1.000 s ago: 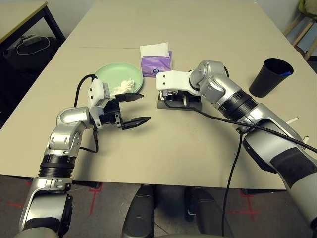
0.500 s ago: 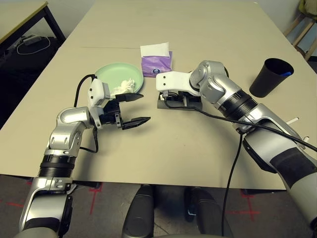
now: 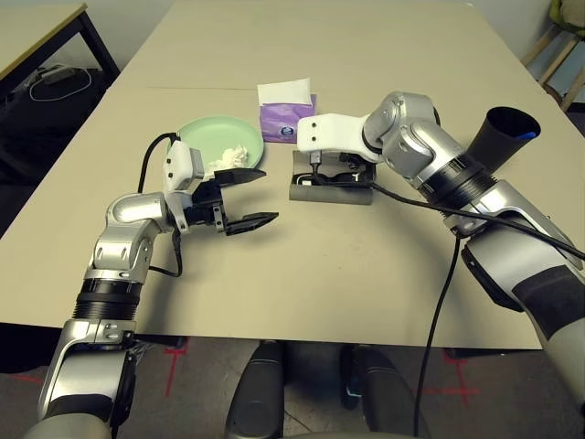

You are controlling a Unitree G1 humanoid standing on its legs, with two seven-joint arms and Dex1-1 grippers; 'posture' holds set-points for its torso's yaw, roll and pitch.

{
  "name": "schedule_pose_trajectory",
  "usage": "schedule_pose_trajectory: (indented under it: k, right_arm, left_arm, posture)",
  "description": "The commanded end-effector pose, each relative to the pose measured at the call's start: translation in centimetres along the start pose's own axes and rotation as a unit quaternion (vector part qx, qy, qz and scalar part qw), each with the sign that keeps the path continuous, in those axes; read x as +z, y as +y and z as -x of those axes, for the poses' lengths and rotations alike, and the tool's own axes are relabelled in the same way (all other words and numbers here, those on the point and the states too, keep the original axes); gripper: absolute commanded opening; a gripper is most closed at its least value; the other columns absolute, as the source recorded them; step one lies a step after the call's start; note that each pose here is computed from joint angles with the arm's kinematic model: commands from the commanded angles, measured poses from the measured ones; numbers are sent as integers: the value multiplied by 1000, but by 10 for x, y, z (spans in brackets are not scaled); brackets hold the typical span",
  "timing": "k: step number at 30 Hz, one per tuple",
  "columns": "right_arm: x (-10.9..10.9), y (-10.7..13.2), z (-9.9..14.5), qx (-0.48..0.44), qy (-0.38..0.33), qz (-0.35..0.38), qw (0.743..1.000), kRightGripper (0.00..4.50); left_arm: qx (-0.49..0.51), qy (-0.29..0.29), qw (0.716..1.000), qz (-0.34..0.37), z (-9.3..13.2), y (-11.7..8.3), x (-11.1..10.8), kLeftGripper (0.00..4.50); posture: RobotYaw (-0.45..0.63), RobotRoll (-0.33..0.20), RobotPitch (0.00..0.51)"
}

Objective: Organize and tidy the items on the table.

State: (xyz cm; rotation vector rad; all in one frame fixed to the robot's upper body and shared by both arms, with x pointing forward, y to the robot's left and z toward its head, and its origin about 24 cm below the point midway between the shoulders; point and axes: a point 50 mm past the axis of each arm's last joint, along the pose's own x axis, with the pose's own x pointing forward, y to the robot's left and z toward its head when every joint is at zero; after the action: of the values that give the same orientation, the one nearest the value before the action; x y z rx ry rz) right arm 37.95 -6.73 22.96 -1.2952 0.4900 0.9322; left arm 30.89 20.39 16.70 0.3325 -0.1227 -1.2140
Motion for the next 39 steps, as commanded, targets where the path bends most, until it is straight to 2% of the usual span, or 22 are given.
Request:
schedule_pose_trajectory:
  k: [1,8,11,14,17,23,28,34,39]
  right_arm:
    - [4,-8,18,-7,-30,-19,999,4473]
    - [-13,-3,41,8,-92,-104,990,4473]
    - [-30,7,43,23,-92,-138,986,4473]
    - [-43,22,47,48,-135,-169,975,4473]
    - [-54,35,50,56,-196,-225,953,4473]
    - [-82,54,35,-19,-288,-377,880,4473]
    - [-101,79,19,-51,-298,-412,860,4473]
    - [-105,95,20,-82,-391,-440,804,4473]
    - [-115,107,20,-118,-434,-422,787,4473]
  left_arm:
    - [-5,4,1000,-2,-1,3,-1,4500]
    - [-7,6,1000,-3,0,6,-1,4500]
    - [-13,7,1000,-2,-1,7,-1,4500]
    - [-23,8,1000,0,-2,7,-2,4500]
    - [-31,3,1000,-3,-7,9,-2,4500]
    - [-30,8,999,-7,-12,14,-7,4500]
    - [-21,7,1000,-3,-12,14,-8,4500]
    - [-2,4,1000,3,-10,14,-9,4500]
    - [10,6,1000,5,-7,16,-8,4500]
  posture:
    - [210,0,138]
    - [178,0,131]
    - [165,0,130]
    - [139,0,129]
    - [124,0,128]
    - [110,0,127]
    - [121,0,130]
    - [128,0,127]
    - [134,0,129]
